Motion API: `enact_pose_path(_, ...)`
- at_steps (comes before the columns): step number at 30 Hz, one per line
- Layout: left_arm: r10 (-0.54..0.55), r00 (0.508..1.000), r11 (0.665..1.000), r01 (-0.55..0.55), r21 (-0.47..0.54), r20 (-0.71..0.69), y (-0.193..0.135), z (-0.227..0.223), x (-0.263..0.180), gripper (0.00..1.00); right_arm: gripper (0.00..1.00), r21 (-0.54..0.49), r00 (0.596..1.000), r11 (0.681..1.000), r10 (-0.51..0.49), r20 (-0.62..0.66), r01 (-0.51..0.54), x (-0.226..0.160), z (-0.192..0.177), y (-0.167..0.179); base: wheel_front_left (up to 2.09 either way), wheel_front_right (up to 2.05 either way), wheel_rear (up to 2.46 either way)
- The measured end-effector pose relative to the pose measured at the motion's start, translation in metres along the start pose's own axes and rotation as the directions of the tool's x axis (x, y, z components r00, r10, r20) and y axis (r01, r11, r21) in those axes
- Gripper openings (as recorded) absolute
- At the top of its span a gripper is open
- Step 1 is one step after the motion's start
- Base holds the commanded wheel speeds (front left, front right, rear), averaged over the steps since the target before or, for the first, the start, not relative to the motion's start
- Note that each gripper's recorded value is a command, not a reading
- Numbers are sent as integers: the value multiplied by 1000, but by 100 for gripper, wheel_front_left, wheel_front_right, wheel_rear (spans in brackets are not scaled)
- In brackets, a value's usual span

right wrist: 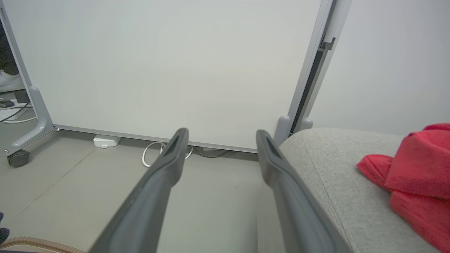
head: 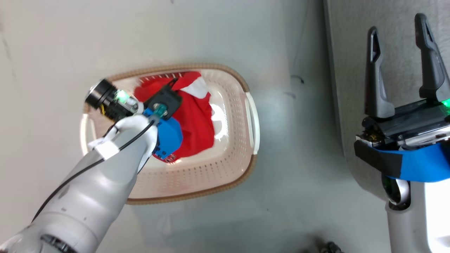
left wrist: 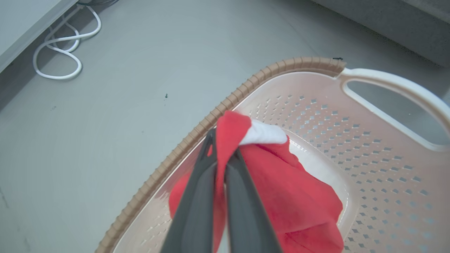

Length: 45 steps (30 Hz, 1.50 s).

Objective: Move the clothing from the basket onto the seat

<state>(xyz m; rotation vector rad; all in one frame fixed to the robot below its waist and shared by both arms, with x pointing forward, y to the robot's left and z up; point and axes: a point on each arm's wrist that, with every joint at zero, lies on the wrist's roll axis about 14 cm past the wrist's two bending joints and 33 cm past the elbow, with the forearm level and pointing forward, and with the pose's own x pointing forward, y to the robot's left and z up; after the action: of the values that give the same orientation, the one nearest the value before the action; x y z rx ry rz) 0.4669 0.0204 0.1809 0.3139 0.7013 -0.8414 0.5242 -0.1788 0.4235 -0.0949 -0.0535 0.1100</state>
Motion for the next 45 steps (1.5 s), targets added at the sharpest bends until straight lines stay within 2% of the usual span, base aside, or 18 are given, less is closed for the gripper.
enact_pose_path(8,116,986,993,-112,-40,123,20,45,-40,0,100,11,999,1000,-8,42,8,-9,32,-1,0,0,0)
enact_pose_path(17,227,922,974,-213,-77,313,35,112,-97,0,100,27,995,1000,-11,95,8,-26,71,2,0,0,0)
enact_pose_path(30,376,726,920,-369,-136,576,54,203,-199,0,100,66,985,998,-6,174,-6,-53,118,9,0,0,0)
enact_pose_path(37,375,585,904,-404,-142,719,49,260,-253,0,100,76,976,997,-5,217,-12,-68,140,12,0,0,0)
enact_pose_path(45,315,478,910,-397,-118,820,29,303,-292,0,100,84,970,996,-7,242,-14,-80,154,13,0,0,0)
